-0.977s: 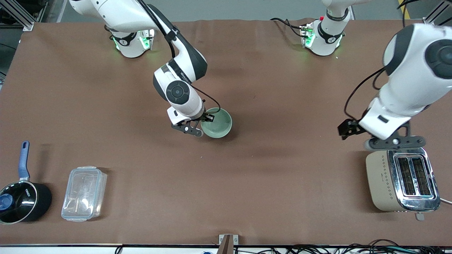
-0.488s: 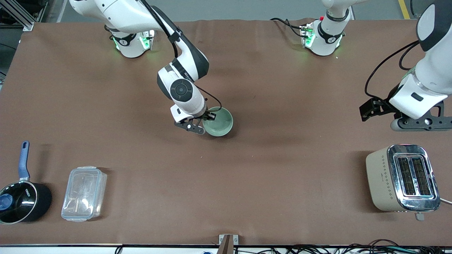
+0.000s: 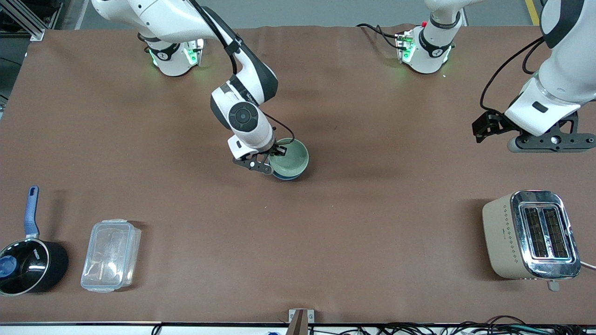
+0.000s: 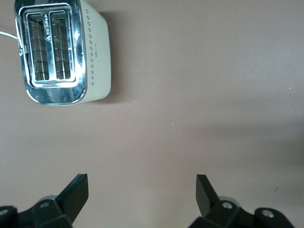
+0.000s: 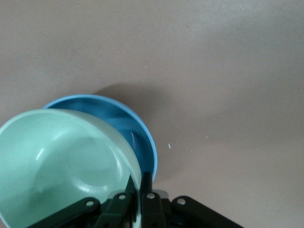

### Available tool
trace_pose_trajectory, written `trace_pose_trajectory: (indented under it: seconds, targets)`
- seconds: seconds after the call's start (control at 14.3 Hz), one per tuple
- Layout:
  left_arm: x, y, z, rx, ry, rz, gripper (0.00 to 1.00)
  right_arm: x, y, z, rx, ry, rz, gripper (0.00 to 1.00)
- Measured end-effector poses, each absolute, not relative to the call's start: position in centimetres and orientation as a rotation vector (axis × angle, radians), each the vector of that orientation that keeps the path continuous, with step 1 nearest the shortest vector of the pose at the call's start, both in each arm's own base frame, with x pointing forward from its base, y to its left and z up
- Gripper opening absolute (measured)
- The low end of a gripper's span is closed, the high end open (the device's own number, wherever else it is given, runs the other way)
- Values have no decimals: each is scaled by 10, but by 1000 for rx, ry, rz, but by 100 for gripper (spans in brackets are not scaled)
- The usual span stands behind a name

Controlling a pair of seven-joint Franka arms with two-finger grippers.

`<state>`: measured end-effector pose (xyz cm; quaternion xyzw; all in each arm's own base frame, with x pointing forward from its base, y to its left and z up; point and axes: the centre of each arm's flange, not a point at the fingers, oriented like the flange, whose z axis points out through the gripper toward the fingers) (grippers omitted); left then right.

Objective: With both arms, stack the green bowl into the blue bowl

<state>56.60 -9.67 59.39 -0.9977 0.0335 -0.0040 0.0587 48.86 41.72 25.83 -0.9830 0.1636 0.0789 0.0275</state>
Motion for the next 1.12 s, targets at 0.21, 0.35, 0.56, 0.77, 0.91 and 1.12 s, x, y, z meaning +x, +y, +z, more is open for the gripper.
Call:
trace_pose_trajectory:
  seconds: [0.21, 0.35, 0.56, 0.77, 0.91, 1.12]
  targets:
    - [566, -93, 594, -3023, 101, -11, 100, 484, 414, 248, -3031, 510, 230, 5]
    - [566, -94, 594, -3030, 102, -9, 100, 485, 412, 247, -3032, 517, 230, 16]
    - [565, -95, 594, -3044, 98, -4, 100, 488, 408, 251, -3033, 529, 230, 51]
    - [565, -93, 595, -3043, 92, 1, 100, 504, 388, 291, -3036, 549, 231, 80]
    - [564, -91, 595, -3045, 86, 5, 100, 519, 358, 348, -3052, 548, 181, 99]
    - [565, -86, 595, -3097, 55, 19, 100, 547, 260, 455, -3082, 559, 29, 100]
